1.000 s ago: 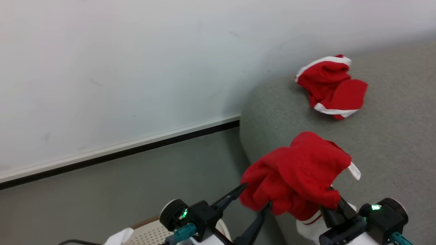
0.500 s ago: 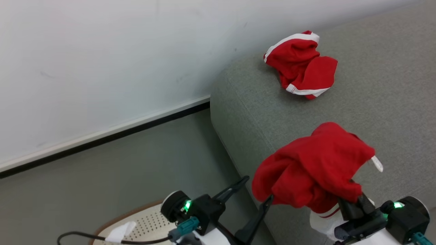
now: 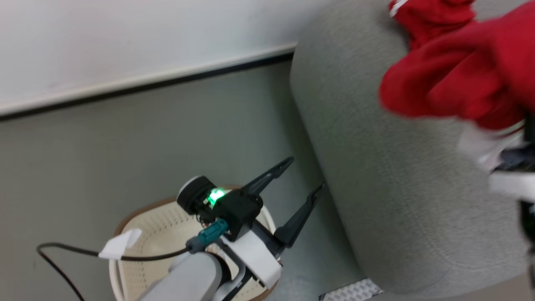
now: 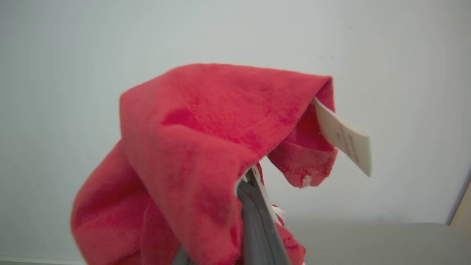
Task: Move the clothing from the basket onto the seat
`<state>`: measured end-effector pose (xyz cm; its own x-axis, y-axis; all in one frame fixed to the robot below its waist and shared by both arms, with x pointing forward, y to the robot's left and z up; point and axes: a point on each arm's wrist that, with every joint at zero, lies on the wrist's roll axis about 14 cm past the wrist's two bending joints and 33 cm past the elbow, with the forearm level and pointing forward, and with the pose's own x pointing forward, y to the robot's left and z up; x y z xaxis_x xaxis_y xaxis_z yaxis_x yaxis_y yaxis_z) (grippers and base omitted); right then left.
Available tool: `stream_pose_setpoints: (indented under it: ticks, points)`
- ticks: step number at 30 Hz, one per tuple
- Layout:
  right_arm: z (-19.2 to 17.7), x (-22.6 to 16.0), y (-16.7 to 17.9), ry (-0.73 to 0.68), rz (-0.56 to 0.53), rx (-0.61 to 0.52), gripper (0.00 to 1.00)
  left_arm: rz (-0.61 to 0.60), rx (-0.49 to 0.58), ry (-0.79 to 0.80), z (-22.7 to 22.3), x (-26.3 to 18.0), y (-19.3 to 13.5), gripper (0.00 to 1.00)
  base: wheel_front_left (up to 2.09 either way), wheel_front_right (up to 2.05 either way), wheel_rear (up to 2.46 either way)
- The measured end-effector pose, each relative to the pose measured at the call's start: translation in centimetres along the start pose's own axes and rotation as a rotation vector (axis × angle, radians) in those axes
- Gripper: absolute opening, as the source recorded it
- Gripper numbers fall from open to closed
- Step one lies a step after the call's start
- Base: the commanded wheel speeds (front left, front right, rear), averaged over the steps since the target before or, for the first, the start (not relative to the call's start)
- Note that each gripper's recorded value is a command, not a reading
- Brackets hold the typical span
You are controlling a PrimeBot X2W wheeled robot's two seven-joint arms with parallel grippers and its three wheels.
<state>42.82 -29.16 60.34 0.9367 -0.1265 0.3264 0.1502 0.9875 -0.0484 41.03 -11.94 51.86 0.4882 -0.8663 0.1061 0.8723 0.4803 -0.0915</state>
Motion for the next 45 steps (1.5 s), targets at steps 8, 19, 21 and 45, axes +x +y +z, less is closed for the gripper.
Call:
stream_pose_setpoints:
  ticks: [8, 19, 21, 45]
  points:
    - [-0.7, 10.4, -4.3, -0.011, -0.085, -0.164, 0.0, 0.078, -0.029, 0.02, -3.4, -0.3, 5.5, 1.0, 0.0, 0.0, 0.0]
    - [-8.1, 17.1, -10.7, 0.146, -0.29, -0.208, 0.0, 0.195, -0.08, 0.081, -8.4, -2.5, 10.1, 1.0, 0.0, 0.0, 0.0]
    - [-10.6, 16.6, -11.7, 0.211, -0.33, -0.218, 0.0, 0.219, -0.083, 0.097, -9.1, -3.1, 10.8, 1.0, 0.0, 0.0, 0.0]
    - [-17.8, 11.3, -7.1, 0.46, -0.425, -0.234, 1.0, 0.328, -0.069, 0.141, -9.4, -6.2, 12.2, 1.0, 0.0, 0.0, 0.0]
